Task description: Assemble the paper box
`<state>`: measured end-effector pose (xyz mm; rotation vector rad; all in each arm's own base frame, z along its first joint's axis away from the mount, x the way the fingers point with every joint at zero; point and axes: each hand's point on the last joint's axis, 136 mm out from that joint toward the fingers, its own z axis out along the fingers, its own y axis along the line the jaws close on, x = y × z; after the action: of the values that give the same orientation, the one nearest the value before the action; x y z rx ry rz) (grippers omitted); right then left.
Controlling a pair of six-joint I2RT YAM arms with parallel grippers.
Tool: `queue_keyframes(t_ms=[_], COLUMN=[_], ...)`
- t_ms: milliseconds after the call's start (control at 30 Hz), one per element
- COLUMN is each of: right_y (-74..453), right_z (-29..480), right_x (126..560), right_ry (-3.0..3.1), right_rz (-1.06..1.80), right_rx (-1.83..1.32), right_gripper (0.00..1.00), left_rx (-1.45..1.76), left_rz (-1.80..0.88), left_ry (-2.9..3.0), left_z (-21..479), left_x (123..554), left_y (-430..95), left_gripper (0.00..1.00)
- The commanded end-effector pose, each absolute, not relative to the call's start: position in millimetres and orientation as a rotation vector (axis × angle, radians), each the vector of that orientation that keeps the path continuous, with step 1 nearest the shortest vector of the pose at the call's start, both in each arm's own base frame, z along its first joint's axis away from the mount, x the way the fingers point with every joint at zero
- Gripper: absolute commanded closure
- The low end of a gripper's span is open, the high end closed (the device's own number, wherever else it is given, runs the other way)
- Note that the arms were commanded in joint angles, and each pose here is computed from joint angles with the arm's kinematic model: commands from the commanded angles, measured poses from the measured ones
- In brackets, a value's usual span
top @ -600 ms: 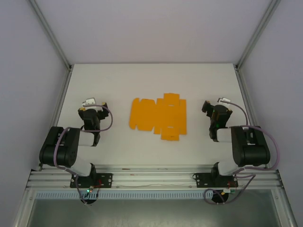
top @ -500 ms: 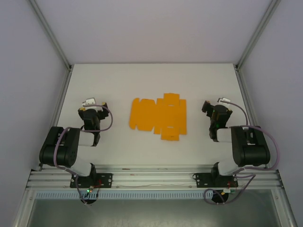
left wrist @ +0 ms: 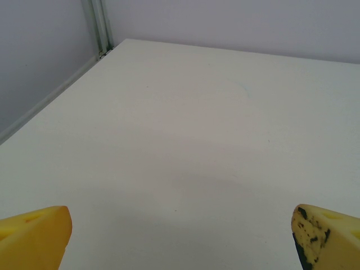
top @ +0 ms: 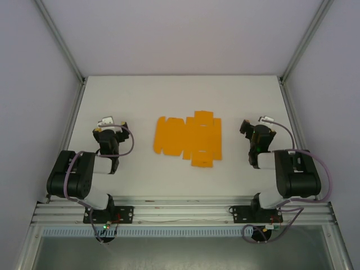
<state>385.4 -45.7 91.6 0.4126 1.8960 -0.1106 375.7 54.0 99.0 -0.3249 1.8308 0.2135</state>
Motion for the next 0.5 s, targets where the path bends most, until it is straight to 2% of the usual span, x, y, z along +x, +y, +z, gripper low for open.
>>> queue_keyframes(t_ms=[0,267,367,467], right_y=[-46,-46,-45,-19], right_z=[99,130,150,155], right_x=[388,394,392,388], right_ry=[1.873,1.937,1.987,2.107], right_rz=[-0.1,-0.119,-0.116,-0.027], right_rx=[0.419,0.426,0.513,0.539], right_gripper=[0.0,0.0,0.0,0.07], left_rx=[-0.32,-0.364,-0.382,-0.391], left_rz=[0.218,0.227,0.091,-0.078], left_ry=[1.808,1.841,1.858,1.918], left_z=[107,145,167,177], left_x=[379,379,378,379], left_y=[56,60,45,23], left_gripper=[0.0,0.0,0.0,0.0])
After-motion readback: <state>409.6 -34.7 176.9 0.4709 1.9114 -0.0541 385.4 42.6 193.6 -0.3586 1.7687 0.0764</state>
